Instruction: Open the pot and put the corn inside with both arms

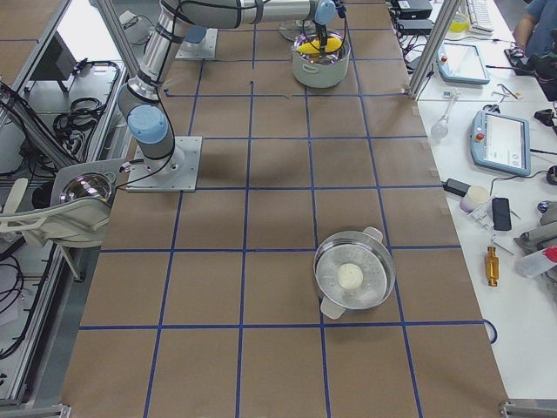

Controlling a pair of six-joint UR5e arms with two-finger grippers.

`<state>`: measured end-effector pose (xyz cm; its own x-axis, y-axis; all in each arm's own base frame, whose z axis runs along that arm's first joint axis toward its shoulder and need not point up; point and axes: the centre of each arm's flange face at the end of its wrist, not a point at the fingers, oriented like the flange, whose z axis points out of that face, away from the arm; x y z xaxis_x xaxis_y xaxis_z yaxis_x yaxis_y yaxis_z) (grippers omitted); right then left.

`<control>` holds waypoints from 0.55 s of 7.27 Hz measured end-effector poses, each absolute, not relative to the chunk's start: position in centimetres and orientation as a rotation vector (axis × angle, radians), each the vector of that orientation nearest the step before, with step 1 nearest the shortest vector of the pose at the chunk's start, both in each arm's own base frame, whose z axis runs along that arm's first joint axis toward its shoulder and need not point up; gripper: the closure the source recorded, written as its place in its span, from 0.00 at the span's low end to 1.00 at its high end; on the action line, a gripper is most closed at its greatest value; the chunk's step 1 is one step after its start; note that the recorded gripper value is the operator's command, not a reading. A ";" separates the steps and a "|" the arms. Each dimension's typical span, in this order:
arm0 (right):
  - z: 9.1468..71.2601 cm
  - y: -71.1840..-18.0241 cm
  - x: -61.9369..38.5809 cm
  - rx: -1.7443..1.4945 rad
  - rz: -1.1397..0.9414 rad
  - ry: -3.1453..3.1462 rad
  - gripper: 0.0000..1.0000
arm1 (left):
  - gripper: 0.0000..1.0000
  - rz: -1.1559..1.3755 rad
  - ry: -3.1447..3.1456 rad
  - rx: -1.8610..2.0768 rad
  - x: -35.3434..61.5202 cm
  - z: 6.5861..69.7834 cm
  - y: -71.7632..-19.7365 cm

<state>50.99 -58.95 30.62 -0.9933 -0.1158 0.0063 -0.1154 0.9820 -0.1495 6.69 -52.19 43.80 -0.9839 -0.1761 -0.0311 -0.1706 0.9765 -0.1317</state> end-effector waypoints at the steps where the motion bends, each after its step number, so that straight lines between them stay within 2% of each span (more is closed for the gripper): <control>1: 30.8 -58.9 51.0 -0.188 -0.245 3.121 0.00 | 0.03 -0.204 3.081 -0.275 6.3 44.1 -52.1; 4: 33.4 -58.9 49.9 -0.178 -0.287 3.106 0.00 | 0.03 -0.211 3.084 -0.300 4.9 45.5 -51.6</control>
